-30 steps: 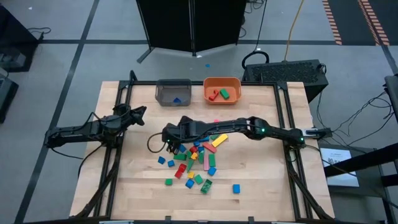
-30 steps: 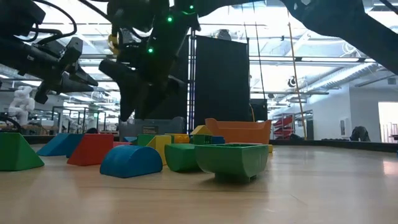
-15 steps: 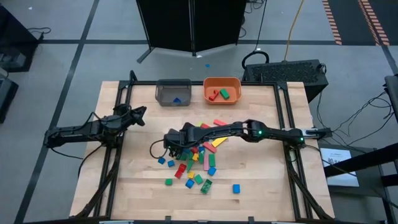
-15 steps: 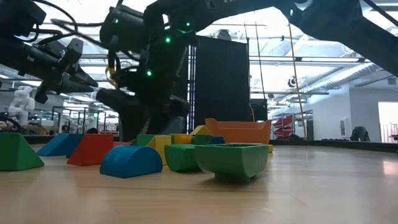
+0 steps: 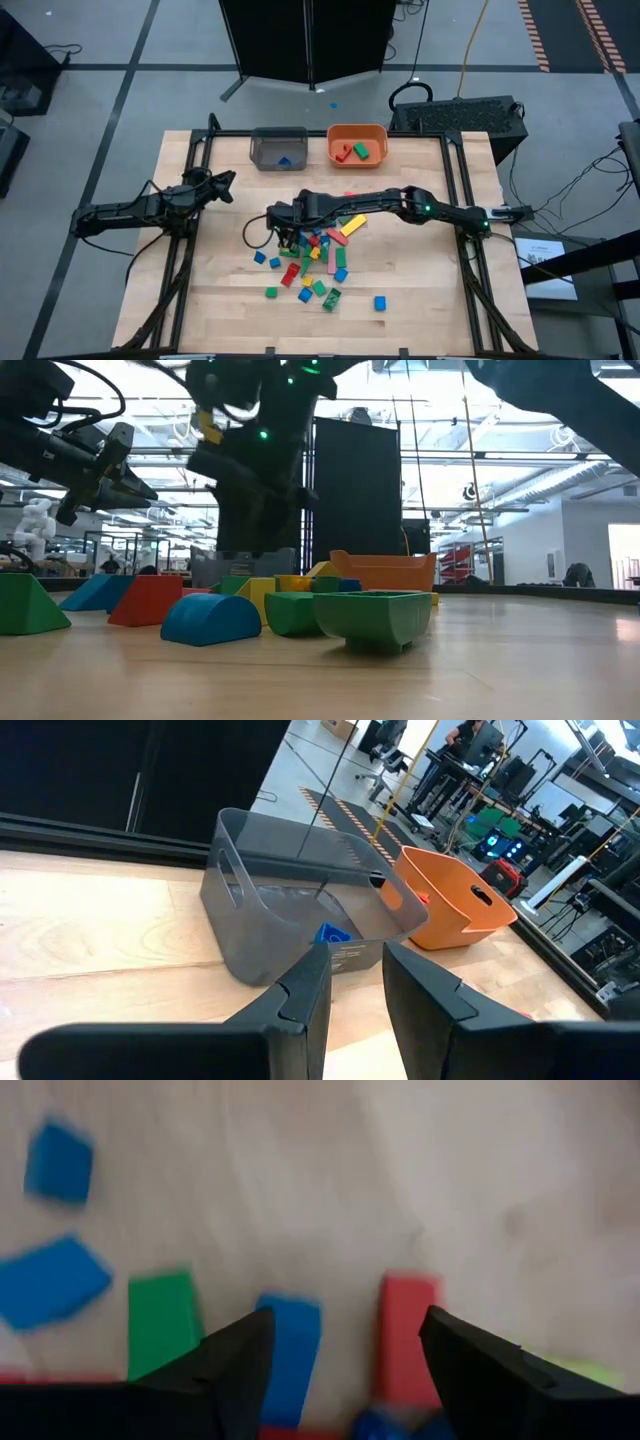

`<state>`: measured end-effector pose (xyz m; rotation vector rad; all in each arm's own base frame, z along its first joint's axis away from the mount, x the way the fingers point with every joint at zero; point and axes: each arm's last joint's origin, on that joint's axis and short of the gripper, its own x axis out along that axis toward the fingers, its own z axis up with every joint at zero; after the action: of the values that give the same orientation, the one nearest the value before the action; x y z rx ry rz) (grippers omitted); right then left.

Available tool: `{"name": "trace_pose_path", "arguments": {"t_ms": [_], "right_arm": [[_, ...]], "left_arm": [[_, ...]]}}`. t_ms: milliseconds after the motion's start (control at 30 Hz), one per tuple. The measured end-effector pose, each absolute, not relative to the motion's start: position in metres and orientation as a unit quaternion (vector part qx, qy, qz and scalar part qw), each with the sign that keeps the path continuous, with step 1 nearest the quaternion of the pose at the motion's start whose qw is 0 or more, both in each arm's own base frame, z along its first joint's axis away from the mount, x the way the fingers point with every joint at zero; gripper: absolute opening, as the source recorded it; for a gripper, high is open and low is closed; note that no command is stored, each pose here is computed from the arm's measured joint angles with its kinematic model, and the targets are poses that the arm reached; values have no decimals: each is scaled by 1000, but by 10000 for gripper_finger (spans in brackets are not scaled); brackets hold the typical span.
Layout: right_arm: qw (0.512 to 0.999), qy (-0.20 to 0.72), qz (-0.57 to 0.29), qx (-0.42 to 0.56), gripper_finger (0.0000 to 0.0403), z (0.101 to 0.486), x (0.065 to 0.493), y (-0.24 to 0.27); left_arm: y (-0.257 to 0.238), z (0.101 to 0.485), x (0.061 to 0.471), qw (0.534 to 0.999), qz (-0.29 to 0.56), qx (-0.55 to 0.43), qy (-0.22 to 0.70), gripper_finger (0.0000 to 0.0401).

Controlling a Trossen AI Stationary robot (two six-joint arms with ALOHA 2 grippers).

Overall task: Sort blocks by size
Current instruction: Put the small blue block into the black bin

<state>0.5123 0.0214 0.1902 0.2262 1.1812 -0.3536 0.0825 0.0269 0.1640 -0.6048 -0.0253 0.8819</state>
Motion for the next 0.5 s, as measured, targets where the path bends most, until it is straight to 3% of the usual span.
{"name": "trace_pose_path", "arguments": {"t_ms": [300, 500], "right_arm": [[804, 564, -148, 114, 313, 180, 514, 30], [805, 560, -162, 109, 323, 177, 515, 25]], "left_arm": [[27, 164, 82, 861, 421, -286, -11, 95], [27, 164, 82, 861, 422, -285, -11, 95]]}}
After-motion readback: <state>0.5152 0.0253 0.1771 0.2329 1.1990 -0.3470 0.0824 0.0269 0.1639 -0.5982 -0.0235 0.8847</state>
